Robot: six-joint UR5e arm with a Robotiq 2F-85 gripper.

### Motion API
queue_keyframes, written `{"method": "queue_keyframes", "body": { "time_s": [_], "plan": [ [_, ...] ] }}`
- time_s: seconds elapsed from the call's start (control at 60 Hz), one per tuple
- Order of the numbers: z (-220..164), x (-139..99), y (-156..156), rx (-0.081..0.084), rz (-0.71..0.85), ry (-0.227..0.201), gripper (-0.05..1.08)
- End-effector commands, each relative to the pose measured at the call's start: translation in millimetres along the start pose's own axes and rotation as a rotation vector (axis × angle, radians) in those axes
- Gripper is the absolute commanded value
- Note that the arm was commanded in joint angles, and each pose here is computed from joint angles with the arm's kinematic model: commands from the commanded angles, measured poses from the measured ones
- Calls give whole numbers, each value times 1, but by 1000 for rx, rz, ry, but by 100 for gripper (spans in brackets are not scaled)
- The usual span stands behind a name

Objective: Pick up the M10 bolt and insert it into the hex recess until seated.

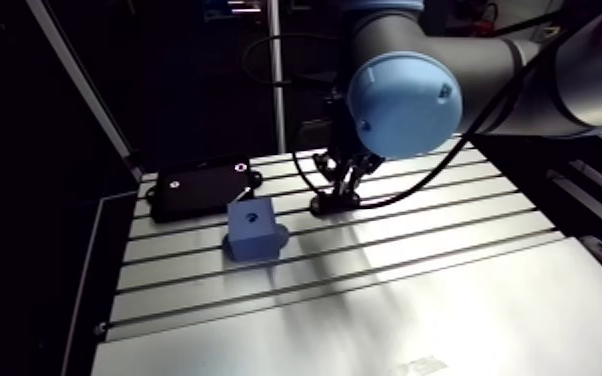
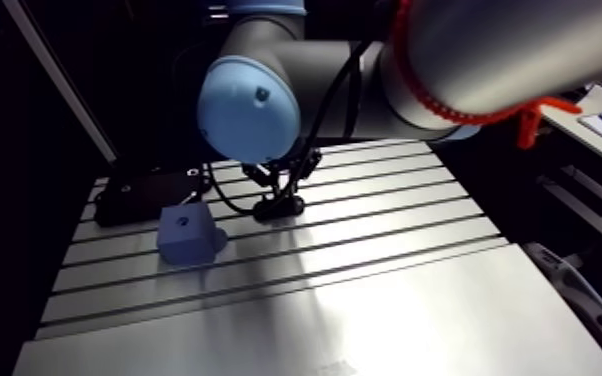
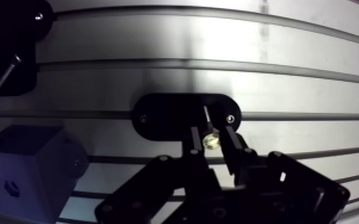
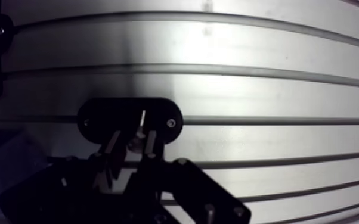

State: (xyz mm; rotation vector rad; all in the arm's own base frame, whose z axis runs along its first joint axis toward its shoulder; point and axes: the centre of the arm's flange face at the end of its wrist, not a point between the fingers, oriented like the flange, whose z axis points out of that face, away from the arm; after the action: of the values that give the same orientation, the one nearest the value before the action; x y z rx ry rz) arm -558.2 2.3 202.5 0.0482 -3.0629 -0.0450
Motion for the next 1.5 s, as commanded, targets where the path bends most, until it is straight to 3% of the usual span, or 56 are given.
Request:
{"method": "queue_keyframes", "body": {
  "time_s": [0.017, 0.95, 1.25, 1.367, 1.5],
  "plan": [
    [0, 0, -1, 0, -1, -1, 67],
    [0, 0, 0, 3, -1, 0, 71],
    [-5, 2, -2, 9, -14, 11, 74],
    [-10, 5, -3, 28, -14, 24, 74],
    [-20, 7, -2, 23, -14, 42, 75]
  ]
}}
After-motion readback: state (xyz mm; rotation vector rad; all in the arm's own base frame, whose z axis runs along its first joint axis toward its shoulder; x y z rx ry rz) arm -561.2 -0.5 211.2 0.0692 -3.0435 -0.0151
